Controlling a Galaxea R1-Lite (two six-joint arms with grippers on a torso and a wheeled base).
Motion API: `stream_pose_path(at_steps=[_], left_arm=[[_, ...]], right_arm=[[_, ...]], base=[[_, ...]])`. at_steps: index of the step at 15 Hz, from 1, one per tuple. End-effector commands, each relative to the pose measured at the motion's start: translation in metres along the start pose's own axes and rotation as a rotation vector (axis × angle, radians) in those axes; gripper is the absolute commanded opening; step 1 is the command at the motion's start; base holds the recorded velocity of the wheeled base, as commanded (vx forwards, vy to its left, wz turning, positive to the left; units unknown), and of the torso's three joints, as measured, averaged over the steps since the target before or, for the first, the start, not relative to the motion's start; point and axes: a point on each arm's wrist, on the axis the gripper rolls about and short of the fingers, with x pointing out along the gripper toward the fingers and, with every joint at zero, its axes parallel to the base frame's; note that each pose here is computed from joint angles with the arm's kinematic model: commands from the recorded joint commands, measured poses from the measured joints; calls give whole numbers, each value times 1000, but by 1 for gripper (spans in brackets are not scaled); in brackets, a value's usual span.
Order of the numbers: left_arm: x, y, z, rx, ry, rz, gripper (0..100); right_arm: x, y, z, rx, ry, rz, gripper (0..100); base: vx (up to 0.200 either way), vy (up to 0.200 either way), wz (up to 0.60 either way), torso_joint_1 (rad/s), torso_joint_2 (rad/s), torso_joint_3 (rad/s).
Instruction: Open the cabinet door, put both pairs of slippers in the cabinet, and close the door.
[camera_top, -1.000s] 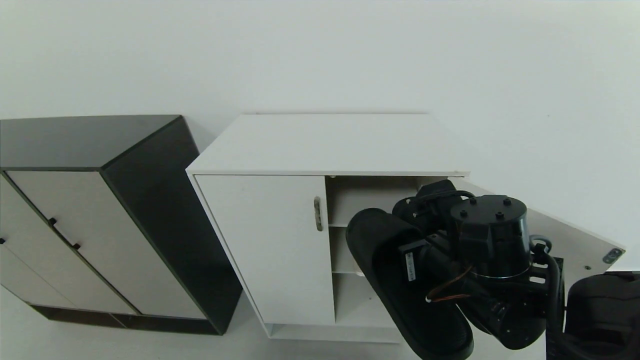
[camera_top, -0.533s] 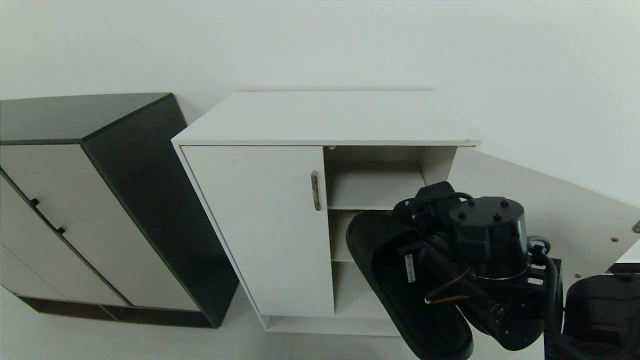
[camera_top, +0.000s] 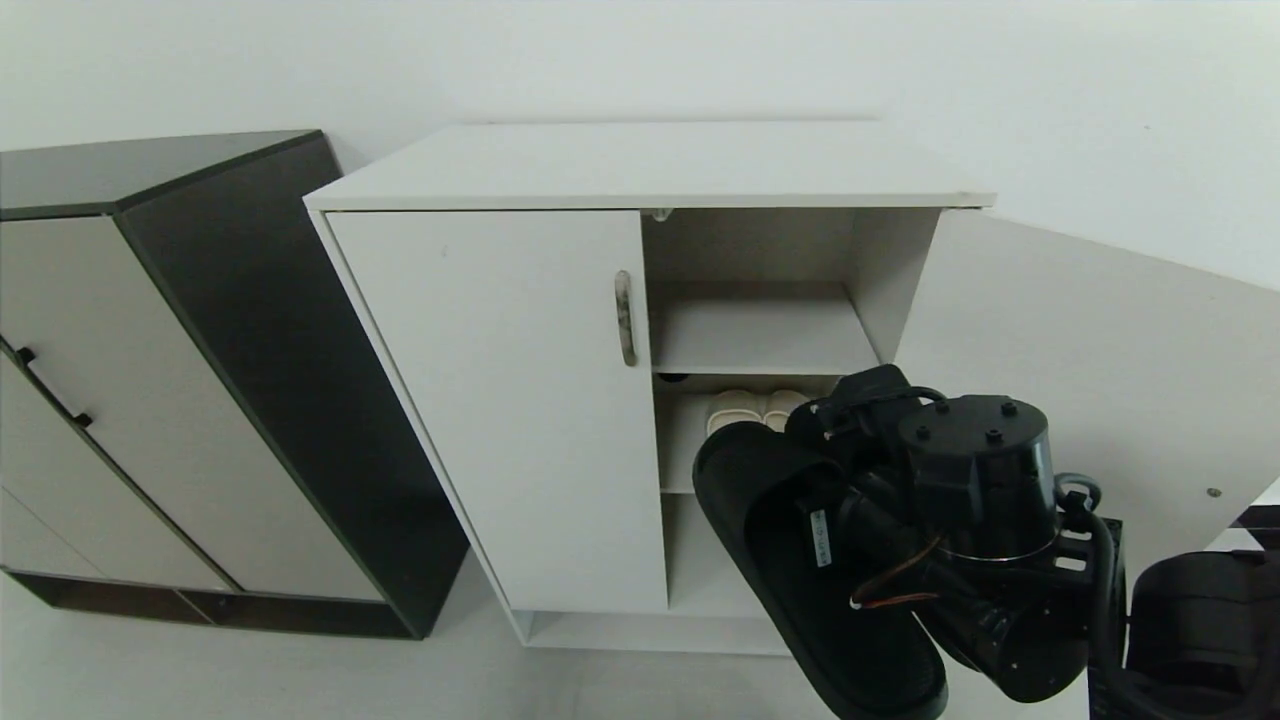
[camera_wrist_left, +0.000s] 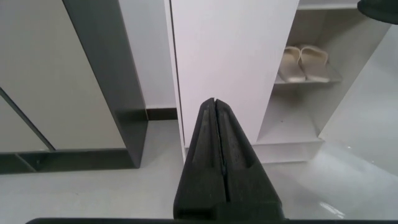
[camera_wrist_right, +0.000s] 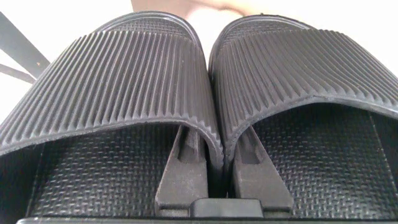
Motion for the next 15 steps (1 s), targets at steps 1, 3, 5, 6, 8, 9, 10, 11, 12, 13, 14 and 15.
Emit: stream_pose_path(at_steps=[1,3,5,6,8,9,10,11,12,13,14,15], left_arm=[[0,0,0,0,-1,0,0],[0,0,0,0,-1,0,0],[0,0,0,0,-1,0,0],[0,0,0,0,-1,0,0],[0,0,0,0,1,0,0],[0,0,0,0,-1,0,0],[0,0,0,0,-1,0,0],[0,0,0,0,-1,0,0],[0,0,0,0,-1,0,0],[0,0,0,0,-1,0,0],[0,0,0,0,-1,0,0],[0,0,0,0,-1,0,0]], right_arm=[[0,0,-1,-1,2,0,0],[0,0,-1,-1,2,0,0],[0,0,-1,-1,2,0,0],[0,0,-1,-1,2,0,0],[0,0,-1,-2,4,0,0],[0,0,-1,-2,4,0,0],[0,0,-2,-3,5,0,0],[0,0,-1,-2,4,0,0],[0,0,-1,-2,4,0,0],[0,0,-1,-1,4,0,0],[1,0,-2,-3,5,0,0],[1,1,-2,-4,6,1,0]], base=[[0,0,0,-110,466,354],[0,0,0,-88,461,361],[0,0,0,-61,447,386],[0,0,0,-36,437,398],[0,0,0,-24,371,344],[0,0,0,-7,178,168],[0,0,0,2,100,95],[0,0,0,2,56,46],[0,0,0,0,0,0],[0,0,0,0,0,0],[0,0,0,0,0,0],[0,0,0,0,0,0]])
